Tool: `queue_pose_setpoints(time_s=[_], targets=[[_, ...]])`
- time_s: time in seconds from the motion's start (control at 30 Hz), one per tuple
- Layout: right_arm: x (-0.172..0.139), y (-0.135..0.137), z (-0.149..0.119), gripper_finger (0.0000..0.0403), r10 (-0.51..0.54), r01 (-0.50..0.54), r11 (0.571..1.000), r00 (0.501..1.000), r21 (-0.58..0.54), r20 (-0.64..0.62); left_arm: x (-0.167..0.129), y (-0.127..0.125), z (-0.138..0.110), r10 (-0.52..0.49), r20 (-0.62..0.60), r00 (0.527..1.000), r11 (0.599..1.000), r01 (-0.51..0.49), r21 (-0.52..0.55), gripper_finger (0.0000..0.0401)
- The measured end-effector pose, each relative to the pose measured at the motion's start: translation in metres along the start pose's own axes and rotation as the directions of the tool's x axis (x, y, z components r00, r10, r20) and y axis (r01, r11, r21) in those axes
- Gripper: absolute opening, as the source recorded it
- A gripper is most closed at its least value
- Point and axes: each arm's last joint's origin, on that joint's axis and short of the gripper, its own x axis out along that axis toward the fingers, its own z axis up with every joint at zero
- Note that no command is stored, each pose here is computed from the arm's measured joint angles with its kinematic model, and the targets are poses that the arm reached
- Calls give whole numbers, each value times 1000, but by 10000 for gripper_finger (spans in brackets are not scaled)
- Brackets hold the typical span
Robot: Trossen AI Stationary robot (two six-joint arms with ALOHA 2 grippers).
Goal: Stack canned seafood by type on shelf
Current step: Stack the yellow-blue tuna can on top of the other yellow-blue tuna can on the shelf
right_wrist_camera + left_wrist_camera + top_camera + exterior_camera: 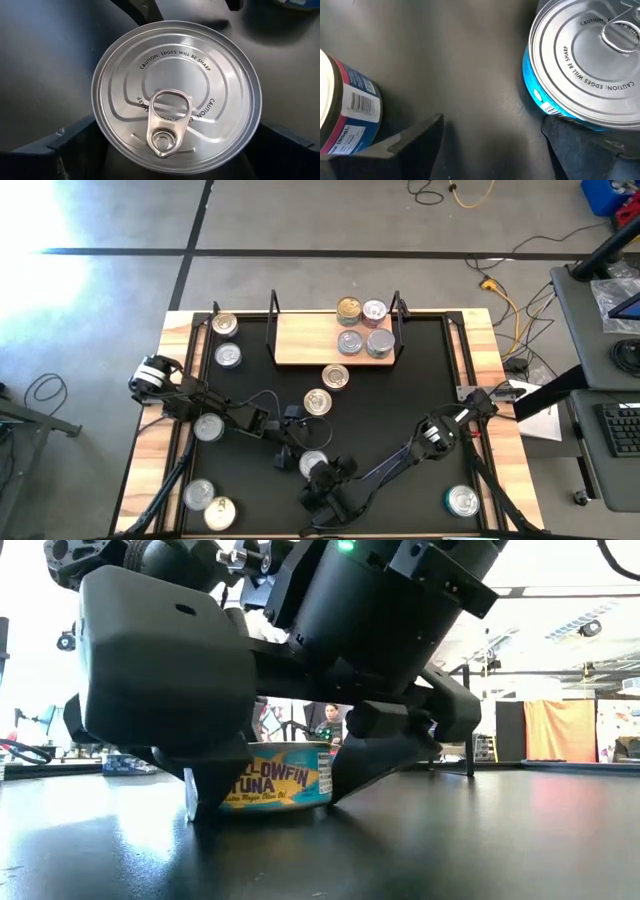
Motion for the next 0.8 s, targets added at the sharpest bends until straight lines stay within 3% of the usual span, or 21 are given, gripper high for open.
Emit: queue_pose_setpoints(time_s=[0.23,0.37,0.5,0.8], targets=[[0,-1,1,400,-14,15,1000,999,-16,43,0,-1,0,-17,10,1000,1000,17,21,337],[1,-1,1,400,-23,24,999,997,-22,74,0,-3,1,-47,19,999,994,45,95,337],[1,-1,2,400,-38,42,999,989,-23,145,0,-6,3,-50,27,998,979,43,199,337],[13,-3,-15,400,-44,41,999,945,15,325,-1,-7,3,-53,17,998,964,46,260,337]])
